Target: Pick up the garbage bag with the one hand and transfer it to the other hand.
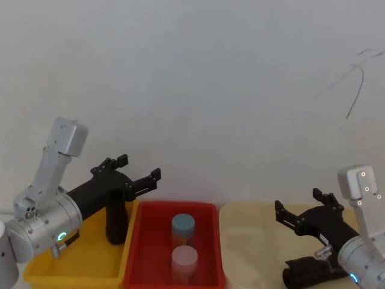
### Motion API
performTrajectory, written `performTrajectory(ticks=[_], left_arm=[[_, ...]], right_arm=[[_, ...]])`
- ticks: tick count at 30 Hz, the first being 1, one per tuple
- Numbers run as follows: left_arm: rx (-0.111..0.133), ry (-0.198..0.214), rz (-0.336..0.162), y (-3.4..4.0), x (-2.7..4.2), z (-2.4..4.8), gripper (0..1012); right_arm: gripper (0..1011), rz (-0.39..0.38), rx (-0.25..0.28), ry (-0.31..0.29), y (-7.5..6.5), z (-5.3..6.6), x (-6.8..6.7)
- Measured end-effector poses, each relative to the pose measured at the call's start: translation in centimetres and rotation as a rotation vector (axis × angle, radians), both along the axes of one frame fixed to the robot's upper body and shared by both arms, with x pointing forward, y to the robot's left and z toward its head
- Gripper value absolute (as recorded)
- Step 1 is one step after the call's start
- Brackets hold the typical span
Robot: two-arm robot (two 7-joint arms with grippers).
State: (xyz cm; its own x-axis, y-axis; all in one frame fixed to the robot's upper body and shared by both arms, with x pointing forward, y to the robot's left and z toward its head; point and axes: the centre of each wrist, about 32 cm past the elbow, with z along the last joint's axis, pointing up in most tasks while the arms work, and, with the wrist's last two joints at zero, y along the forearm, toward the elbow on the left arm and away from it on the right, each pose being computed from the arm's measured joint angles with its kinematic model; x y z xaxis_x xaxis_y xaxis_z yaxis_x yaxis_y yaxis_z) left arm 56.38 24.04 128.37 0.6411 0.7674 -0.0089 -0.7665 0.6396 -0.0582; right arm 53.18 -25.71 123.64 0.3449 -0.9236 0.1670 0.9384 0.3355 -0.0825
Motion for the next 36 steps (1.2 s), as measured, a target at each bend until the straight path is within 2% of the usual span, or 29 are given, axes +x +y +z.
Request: performTrajectory(ticks=[8,21,29,36], left_arm=[[0.004,0.003,0.03,0.09,-0.03,-0.21,1001],[0.006,0.004,0.05,0.15,-0.05,-0.34,1001],[0.007,0.004,0.055,0.17,-0.06,-0.38,1001],[0.007,0.005,0.058,0.18,-0.06,-0.4,1001]], right_arm=[[1001,0.063,-0.019,0.006,0.2,0.1,-0.1],[1001,0.23,-0.073,0.048,1.1,0.5,0.3],[1001,0.363,-0.098,0.101,2.3,1.0,1.8],[1002,0.425,-0.086,0.155,3.2,1.3,3.2]])
